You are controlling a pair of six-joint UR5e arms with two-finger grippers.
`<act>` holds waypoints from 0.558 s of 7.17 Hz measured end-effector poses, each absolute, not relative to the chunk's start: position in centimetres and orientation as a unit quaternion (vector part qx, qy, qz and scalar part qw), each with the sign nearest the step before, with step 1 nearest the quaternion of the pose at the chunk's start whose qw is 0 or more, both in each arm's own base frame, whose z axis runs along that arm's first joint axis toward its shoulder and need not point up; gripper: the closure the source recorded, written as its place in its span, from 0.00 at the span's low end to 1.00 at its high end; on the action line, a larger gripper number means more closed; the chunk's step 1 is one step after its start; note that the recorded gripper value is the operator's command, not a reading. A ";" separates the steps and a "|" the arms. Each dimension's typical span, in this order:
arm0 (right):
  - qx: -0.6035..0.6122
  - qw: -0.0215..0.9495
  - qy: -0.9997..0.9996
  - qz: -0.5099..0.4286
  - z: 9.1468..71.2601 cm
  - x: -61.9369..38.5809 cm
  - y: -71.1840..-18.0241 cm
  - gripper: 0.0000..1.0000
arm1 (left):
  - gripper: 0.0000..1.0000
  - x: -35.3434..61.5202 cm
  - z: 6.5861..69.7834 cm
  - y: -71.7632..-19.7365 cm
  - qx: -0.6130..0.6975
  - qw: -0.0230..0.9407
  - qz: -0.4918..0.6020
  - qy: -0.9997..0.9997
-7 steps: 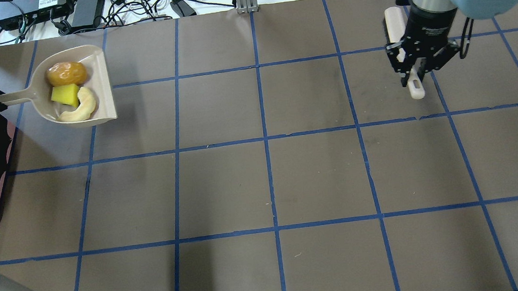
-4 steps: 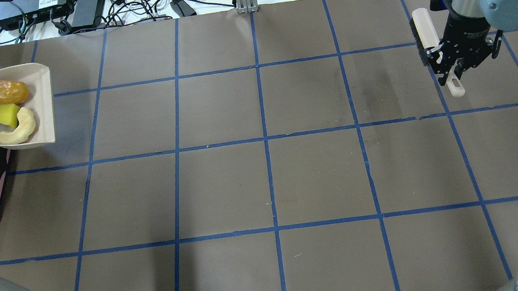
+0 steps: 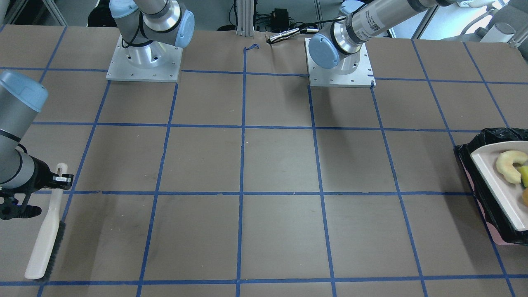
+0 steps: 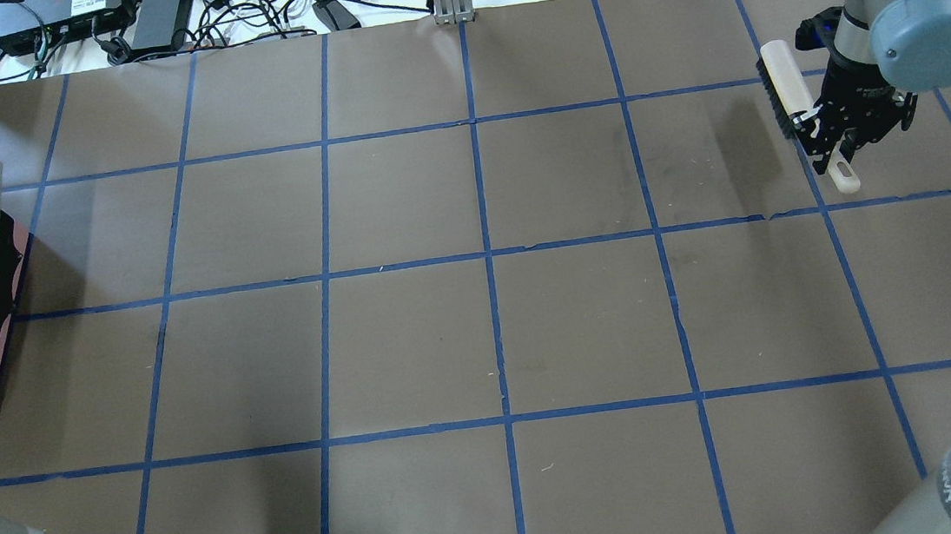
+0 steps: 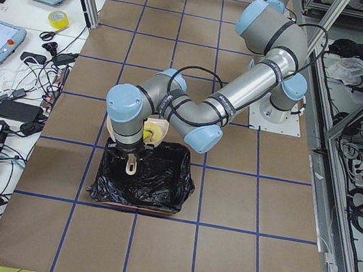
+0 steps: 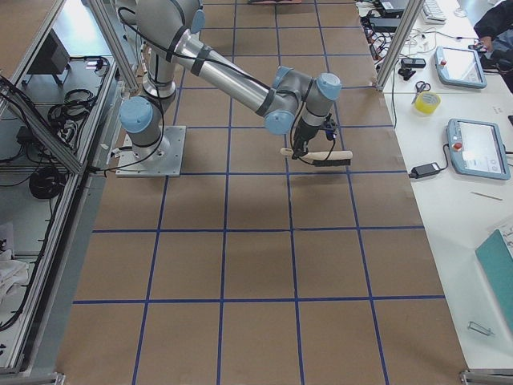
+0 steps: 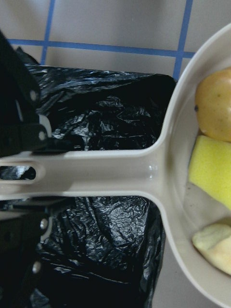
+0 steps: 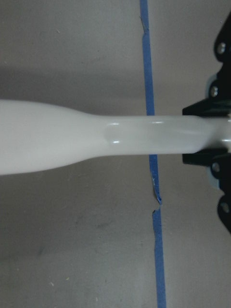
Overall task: Sweep and dump trash into bin
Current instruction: 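Tip the dustpan over the black bin with the left gripper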
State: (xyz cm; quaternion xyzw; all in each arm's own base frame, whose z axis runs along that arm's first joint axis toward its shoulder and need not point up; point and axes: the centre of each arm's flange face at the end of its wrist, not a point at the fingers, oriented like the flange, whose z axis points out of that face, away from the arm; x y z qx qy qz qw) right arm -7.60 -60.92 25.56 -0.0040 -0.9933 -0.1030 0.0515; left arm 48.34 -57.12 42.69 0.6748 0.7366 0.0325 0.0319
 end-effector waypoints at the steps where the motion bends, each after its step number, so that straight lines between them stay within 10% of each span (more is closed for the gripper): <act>1: -0.005 0.050 -0.993 -0.103 25.4 -7.7 -60.9 1.00 | 1.00 49.7 43.7 -56.7 0.692 0.044 0.063 0.717; 4: -0.004 0.037 -0.994 -0.106 25.1 -7.5 -60.8 1.00 | 1.00 52.4 46.0 -56.4 0.694 0.094 0.148 0.699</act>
